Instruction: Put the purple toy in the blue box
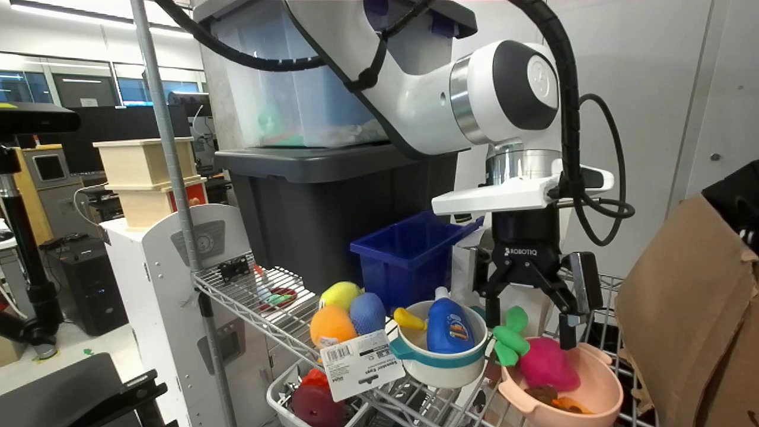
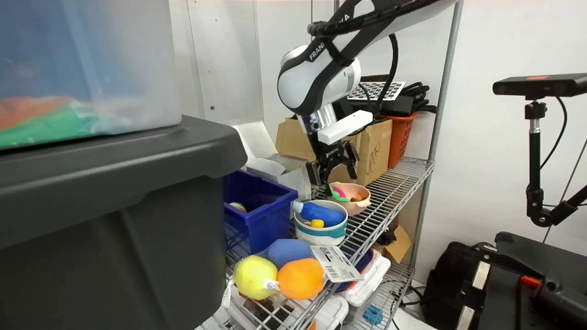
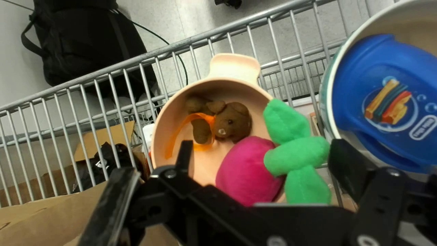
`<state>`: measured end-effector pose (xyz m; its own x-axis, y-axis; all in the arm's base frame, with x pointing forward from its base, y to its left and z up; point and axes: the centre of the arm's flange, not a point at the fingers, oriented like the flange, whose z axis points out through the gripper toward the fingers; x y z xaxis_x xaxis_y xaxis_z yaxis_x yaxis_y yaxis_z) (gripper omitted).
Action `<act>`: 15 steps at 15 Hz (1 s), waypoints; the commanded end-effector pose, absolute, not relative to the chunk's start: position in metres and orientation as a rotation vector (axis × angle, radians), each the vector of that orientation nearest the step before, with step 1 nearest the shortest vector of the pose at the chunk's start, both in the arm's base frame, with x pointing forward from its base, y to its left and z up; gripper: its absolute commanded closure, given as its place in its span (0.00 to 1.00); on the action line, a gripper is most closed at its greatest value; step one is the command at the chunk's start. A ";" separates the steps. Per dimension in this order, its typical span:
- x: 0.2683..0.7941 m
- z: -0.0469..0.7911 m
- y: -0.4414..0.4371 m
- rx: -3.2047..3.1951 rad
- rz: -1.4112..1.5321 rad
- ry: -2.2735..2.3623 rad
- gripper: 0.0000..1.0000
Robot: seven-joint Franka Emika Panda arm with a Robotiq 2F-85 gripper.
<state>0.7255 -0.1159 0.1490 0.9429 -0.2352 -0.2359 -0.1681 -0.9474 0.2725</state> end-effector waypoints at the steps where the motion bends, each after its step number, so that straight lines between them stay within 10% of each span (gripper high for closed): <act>1: 0.738 0.146 -0.120 2.839 -0.412 -0.312 0.15; 12: 0.740 0.140 -0.124 2.831 -0.405 -0.313 0.98; 15: 0.739 0.139 -0.125 2.829 -0.406 -0.313 1.00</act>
